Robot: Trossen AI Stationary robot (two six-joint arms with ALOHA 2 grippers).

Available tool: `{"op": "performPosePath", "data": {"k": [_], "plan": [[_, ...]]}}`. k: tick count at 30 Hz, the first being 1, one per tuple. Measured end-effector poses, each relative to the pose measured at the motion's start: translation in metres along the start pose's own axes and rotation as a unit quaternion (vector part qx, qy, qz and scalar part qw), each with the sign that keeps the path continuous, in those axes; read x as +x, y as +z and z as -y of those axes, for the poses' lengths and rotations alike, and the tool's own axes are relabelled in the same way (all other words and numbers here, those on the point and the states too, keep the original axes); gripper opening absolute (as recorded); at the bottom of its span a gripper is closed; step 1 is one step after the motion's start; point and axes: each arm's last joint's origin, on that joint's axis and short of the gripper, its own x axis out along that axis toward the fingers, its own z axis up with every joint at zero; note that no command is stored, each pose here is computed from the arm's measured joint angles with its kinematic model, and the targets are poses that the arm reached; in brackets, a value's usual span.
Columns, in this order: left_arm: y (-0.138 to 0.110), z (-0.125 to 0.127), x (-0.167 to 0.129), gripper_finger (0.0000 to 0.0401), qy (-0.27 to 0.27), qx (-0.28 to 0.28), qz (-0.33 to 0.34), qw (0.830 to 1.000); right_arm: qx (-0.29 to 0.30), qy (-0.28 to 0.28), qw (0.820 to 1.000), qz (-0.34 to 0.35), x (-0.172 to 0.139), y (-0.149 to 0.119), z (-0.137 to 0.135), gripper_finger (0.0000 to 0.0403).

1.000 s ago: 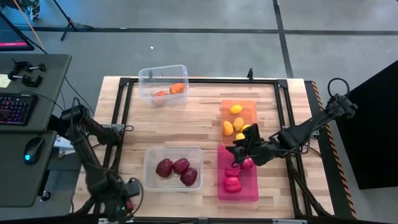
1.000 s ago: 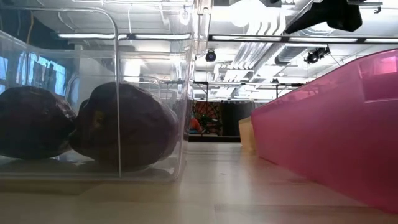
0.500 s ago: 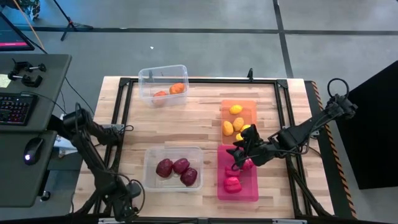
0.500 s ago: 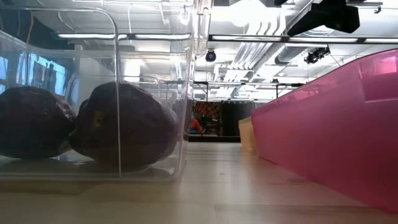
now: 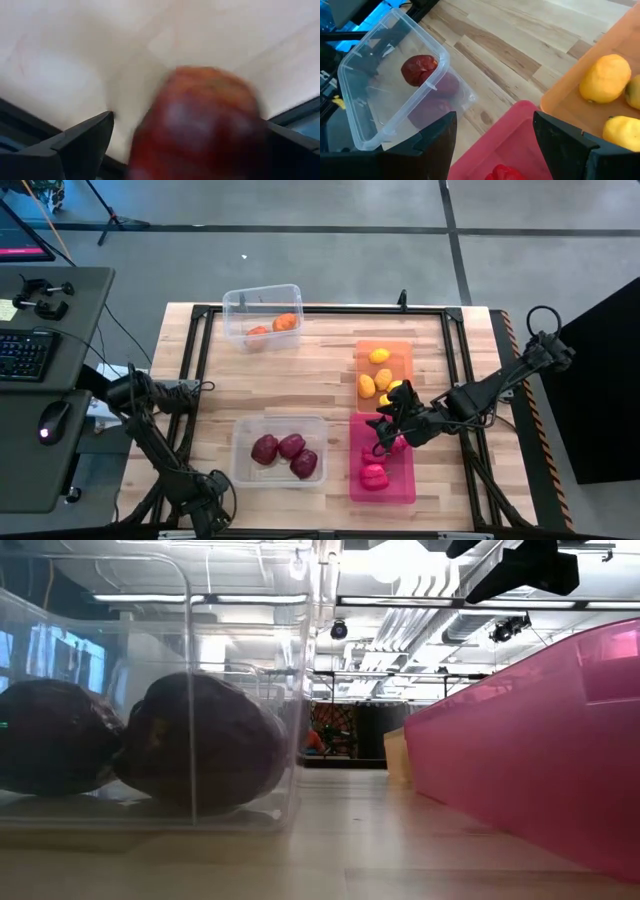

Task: Sort produce into baskets
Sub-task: Put the red apple into the bottom transparent bin

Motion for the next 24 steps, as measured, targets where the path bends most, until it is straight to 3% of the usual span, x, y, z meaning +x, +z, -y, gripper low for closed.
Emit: {"op": "performPosePath", "data": {"k": [9,13,18,21,24], "plan": [[0.001,-0.001,0.002,0.0395,0.015,0.027,0.004,1.0,-0.001,0.002,1.0,-0.009,0.0,-0.001,0.0,0.0252],[0.0,0.0,-0.003,0.0352,0.025,0.041,0.014,0.999,-0.001,0.002,1.0,-0.009,0.0,-0.001,0.0,0.0252],[-0.013,0.006,-0.042,0.0238,0.045,0.063,0.084,0.994,0.0,0.002,1.0,-0.01,0.0,-0.001,0.0,0.0252],[-0.022,0.006,-0.074,0.0227,0.041,0.101,0.118,0.987,0.0,0.002,1.0,-0.01,0.0,-0.001,0.0,0.0252],[-0.036,0.01,-0.113,0.0227,-0.029,0.156,0.173,0.972,0.0,0.001,1.0,-0.007,0.0,-0.001,0.0,0.0252]]}}
